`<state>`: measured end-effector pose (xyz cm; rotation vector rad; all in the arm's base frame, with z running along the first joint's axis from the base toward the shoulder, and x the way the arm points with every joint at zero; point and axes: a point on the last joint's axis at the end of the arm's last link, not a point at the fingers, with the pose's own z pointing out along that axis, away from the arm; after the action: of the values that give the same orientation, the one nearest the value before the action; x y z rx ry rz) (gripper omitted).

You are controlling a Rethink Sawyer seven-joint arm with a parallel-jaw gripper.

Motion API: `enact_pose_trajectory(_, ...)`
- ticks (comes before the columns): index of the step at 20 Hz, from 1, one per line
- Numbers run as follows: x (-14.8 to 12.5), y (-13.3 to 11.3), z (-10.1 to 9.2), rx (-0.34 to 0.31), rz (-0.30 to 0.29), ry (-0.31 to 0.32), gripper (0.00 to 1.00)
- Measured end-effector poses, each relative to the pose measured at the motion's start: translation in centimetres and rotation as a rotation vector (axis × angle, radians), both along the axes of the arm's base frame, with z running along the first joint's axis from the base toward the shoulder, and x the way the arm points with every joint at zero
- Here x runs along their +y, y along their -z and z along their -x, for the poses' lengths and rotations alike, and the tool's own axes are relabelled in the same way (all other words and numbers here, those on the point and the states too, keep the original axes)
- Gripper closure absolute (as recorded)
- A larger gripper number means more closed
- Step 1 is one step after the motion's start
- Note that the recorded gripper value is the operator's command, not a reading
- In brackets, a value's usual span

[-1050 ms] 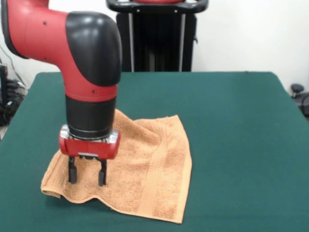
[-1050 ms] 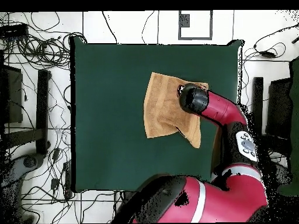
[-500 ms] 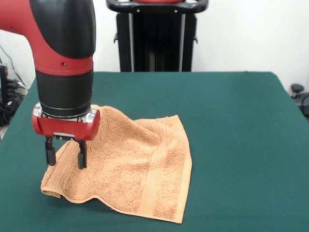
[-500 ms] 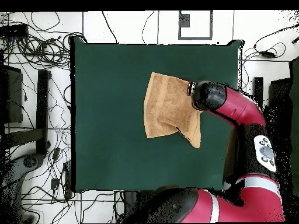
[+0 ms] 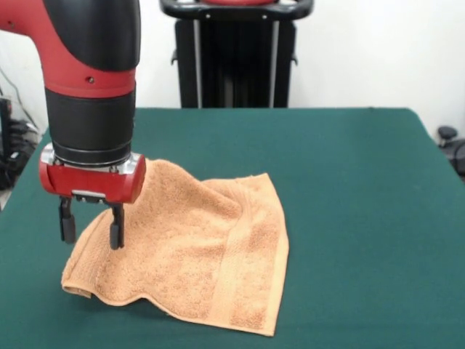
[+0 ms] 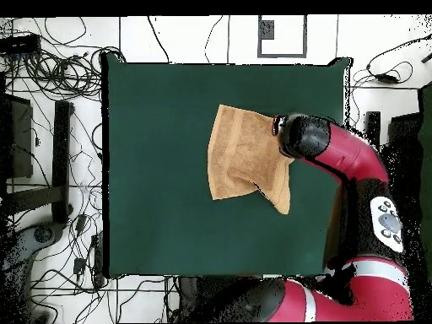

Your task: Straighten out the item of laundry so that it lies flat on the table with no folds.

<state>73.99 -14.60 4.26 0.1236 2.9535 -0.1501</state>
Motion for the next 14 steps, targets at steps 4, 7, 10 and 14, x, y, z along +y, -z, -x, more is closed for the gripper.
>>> enact_pose_trajectory(4, 0.5, -0.6, -0.4, -0.009, 0.004, -0.008, 0.0)
enact_pose_trajectory(7, 1.0, -0.6, -0.5, -0.009, 0.004, -0.015, 0.0)
enact_pose_trajectory(10, 1.6, -0.6, -0.4, -0.006, 0.002, -0.022, 0.0)
enact_pose_trajectory(14, 2.5, -0.3, -0.1, 0.003, -0.001, -0.032, 0.0)
